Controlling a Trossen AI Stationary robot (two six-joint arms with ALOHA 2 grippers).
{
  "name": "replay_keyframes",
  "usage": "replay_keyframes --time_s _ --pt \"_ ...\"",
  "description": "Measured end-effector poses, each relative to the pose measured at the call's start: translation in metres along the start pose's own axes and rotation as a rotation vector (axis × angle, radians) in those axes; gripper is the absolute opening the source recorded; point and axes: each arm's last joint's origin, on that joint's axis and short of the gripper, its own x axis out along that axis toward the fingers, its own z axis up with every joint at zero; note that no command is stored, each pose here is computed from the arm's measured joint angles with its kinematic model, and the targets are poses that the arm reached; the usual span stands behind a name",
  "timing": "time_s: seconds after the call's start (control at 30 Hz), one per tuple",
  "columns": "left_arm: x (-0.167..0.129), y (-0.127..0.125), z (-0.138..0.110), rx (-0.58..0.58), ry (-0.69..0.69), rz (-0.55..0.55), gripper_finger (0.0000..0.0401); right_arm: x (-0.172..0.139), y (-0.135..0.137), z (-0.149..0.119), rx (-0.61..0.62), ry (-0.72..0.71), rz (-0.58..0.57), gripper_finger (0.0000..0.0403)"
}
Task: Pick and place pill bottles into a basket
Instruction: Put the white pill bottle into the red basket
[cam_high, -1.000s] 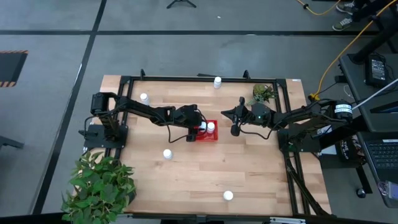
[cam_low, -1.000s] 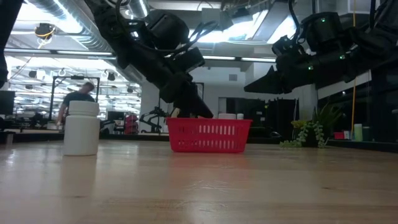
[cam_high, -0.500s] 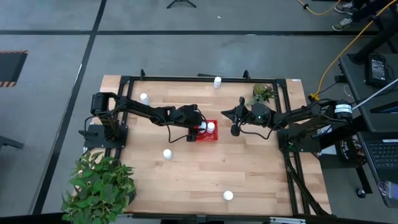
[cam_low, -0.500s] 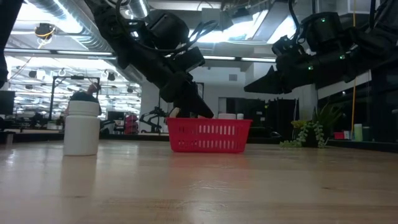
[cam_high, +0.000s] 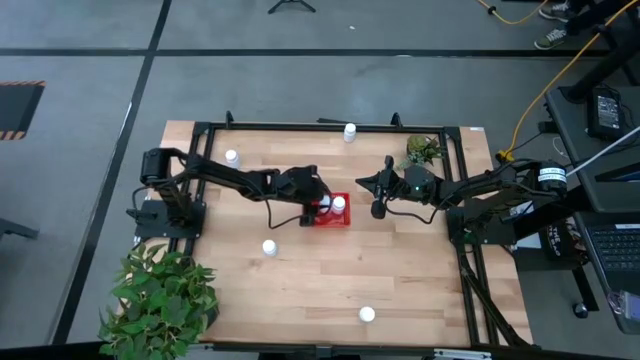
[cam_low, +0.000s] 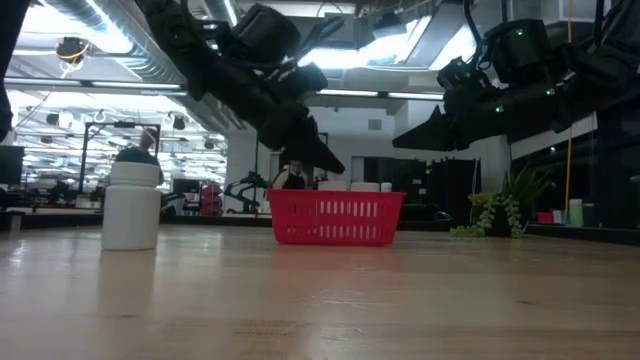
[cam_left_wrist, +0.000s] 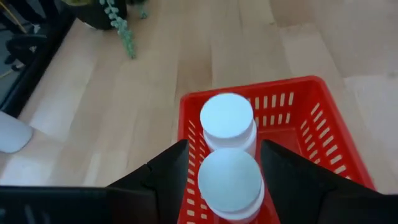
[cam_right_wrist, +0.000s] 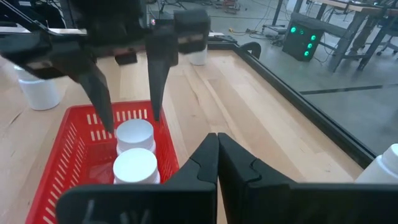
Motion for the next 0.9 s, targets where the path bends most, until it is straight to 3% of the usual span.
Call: replay_keyframes --time_s 0.6,0.7,0.9 --pt "-0.066 0.011 0.022 0.029 0.044 0.032 0.0184 0.0 0.0 0.0 0.005 0.0 0.0 0.0005" --pt "-0.079 0.017 0.014 -0.016 0.051 0.077 0.0177 0.0 0.0 0.0 0.006 0.001 0.0 0.0005" --pt "-0.098 0.029 -0.021 -0.139 0.114 0.288 0.0164 0.0 0.0 -0.001 0.004 0.008 0.0 0.0005"
